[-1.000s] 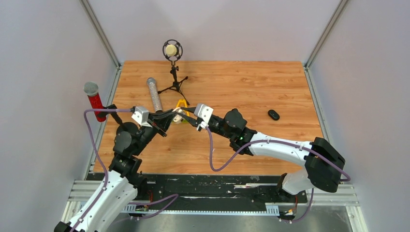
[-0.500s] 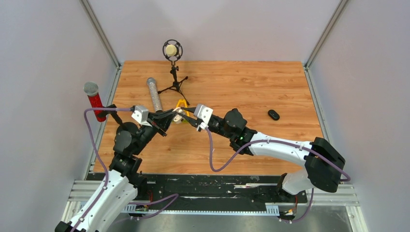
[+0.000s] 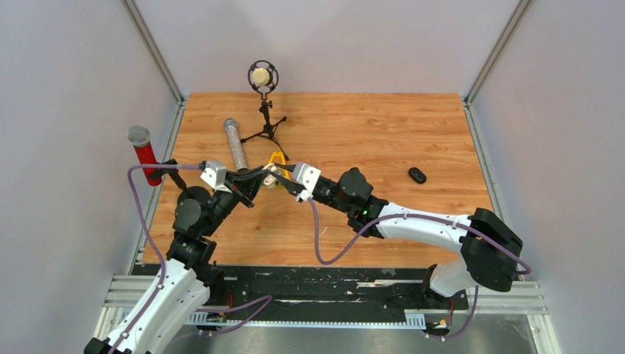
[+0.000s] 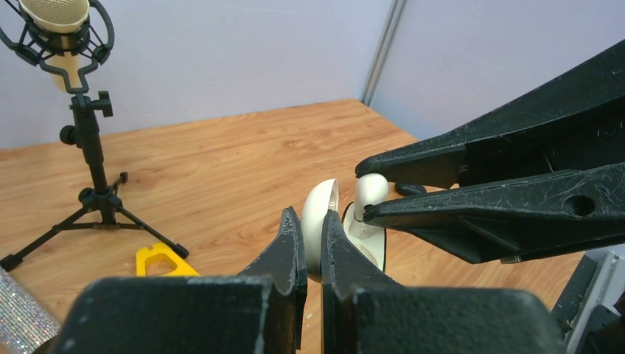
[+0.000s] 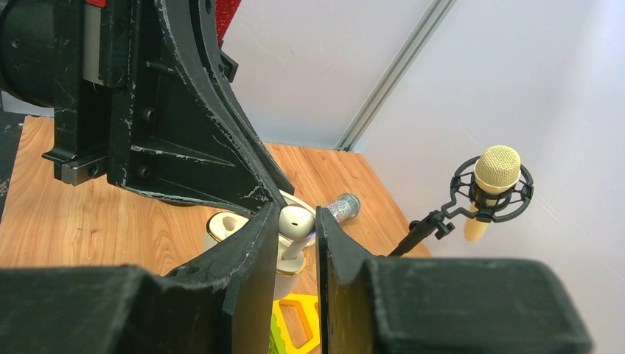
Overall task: Insert the wireless bluetooth earbuds into the charging case
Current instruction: Place the earbud in the charging case, then pick up the earbud from the center of the board.
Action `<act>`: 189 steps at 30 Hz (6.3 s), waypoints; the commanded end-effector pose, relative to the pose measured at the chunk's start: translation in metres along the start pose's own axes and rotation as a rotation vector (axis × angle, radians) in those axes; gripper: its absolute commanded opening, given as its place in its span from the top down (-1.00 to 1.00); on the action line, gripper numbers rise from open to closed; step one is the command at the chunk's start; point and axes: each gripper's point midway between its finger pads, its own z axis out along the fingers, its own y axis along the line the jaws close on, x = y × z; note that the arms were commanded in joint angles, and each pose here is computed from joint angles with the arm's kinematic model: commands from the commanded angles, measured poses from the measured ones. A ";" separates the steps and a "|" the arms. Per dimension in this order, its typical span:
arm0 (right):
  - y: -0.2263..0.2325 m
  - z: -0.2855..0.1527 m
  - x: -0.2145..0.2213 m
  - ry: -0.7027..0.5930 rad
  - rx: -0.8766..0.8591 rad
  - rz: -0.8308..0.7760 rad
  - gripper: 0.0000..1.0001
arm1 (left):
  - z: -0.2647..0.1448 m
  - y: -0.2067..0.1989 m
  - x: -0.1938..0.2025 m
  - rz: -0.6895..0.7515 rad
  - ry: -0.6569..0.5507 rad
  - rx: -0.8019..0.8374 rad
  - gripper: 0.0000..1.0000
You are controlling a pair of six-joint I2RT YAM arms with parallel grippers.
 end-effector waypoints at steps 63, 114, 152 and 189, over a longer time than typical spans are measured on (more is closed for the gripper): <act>-0.001 -0.055 -0.011 0.209 -0.370 0.471 -1.00 | 0.001 -0.048 -0.048 0.171 -0.111 0.255 1.00; 0.007 -0.053 -0.037 0.223 -0.596 0.638 0.55 | 0.000 -0.091 -0.031 0.194 0.008 0.572 1.00; -0.040 -0.075 -0.003 0.283 -0.197 0.512 1.00 | 0.009 -0.049 -0.017 0.161 0.171 0.308 -0.84; -0.073 -0.130 -0.002 0.283 -0.027 0.386 1.00 | -0.025 0.189 0.210 0.295 1.267 -0.023 -0.44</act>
